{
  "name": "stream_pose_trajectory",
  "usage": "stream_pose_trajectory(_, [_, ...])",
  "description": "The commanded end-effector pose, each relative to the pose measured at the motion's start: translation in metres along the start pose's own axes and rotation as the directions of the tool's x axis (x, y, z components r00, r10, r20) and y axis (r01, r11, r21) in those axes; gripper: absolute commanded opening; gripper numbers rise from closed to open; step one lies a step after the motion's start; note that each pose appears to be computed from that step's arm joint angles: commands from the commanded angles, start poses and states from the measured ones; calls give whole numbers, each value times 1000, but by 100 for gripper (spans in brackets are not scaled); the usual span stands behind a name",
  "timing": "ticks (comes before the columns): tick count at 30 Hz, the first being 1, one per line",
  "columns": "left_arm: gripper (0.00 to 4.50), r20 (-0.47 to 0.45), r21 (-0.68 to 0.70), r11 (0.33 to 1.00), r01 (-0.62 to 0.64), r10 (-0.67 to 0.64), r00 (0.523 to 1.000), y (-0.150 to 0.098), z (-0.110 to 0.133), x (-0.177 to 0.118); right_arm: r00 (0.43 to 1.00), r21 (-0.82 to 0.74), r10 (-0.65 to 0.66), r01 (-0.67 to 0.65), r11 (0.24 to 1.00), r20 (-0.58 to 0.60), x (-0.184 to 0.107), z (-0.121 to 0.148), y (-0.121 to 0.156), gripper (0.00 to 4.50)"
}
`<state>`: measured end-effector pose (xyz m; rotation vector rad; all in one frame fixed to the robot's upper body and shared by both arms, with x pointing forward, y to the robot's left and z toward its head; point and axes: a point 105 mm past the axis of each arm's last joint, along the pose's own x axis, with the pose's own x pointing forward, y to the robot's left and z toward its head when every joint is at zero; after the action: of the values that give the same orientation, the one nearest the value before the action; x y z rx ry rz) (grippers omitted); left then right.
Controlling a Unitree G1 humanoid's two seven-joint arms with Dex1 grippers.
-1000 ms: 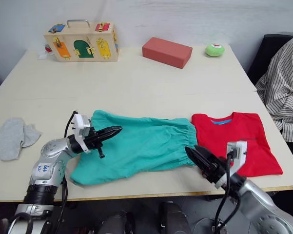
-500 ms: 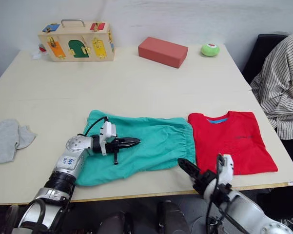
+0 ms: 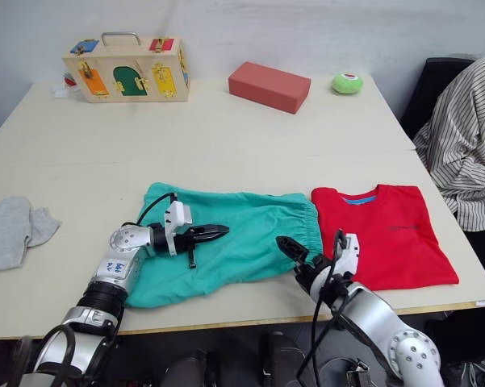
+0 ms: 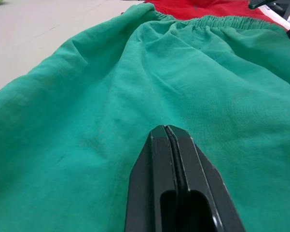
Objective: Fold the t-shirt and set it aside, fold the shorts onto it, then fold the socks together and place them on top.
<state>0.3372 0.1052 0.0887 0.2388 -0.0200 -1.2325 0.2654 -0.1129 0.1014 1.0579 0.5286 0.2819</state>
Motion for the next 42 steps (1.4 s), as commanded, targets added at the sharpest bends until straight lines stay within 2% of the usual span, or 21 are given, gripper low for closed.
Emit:
stream_pose_trajectory(1, [0,-14,-12,1000,1,-1,1000,-5,-7,-1,988,-62,-116,123,990,102,15,9,-35,430])
stream_pose_trajectory(3, [0,-18,-13,1000,7,-8,1000,-7,-9,0,980,-79,-100,115,990,170,20,16,-36,386])
stream_pose_trajectory(5, [0,-16,-14,1000,4,-4,1000,-7,-9,-1,964,-58,-87,105,993,251,23,26,-36,314])
stream_pose_trajectory(9, [0,-2,-15,999,-36,36,999,-1,-5,-5,920,-111,-26,75,991,390,21,45,-23,162])
stream_pose_trajectory(13, [0,26,-4,997,-80,80,996,6,8,-13,880,-300,95,56,952,465,14,60,-1,21])
stream_pose_trajectory(14, [0,31,-6,995,-98,98,995,7,11,-17,861,-351,127,64,934,493,11,65,6,2])
stream_pose_trajectory(19, [0,23,-34,983,-181,181,983,8,19,-35,745,-537,284,116,836,603,-9,91,40,2])
stream_pose_trajectory(21, [0,10,-53,978,-202,203,979,7,19,-39,737,-625,341,139,768,583,-11,92,50,2])
stream_pose_trajectory(22, [0,-4,-59,976,-209,209,978,6,17,-40,745,-685,364,168,709,559,-11,90,55,2])
stream_pose_trajectory(25, [0,-39,-70,971,-227,225,974,3,11,-43,809,-890,478,114,441,341,1,64,81,2])
stream_pose_trajectory(26, [0,-47,-72,969,-235,232,972,3,10,-44,839,-939,492,58,339,230,8,48,89,2])
stream_pose_trajectory(28, [0,-64,-76,965,-249,245,967,3,8,-45,875,-977,477,-20,213,86,19,27,93,2])
stream_pose_trajectory(29, [0,-71,-77,964,-255,250,966,2,7,-45,885,-983,463,-46,179,43,22,21,93,2])
stream_pose_trajectory(31, [0,-97,-88,956,-280,271,958,1,2,-50,891,-988,454,-78,133,-9,31,12,96,2])
stream_pose_trajectory(34, [0,-126,-96,949,-299,286,950,-4,-4,-58,906,-983,413,-151,104,-96,44,-7,95,2])
stream_pose_trajectory(37, [0,-142,-103,944,-313,298,944,-9,-7,-63,913,-966,374,-224,127,-163,52,-26,89,2])
stream_pose_trajectory(42, [0,-170,-99,932,-348,328,929,-11,-12,-75,920,-946,300,-299,121,-252,70,-47,83,2])
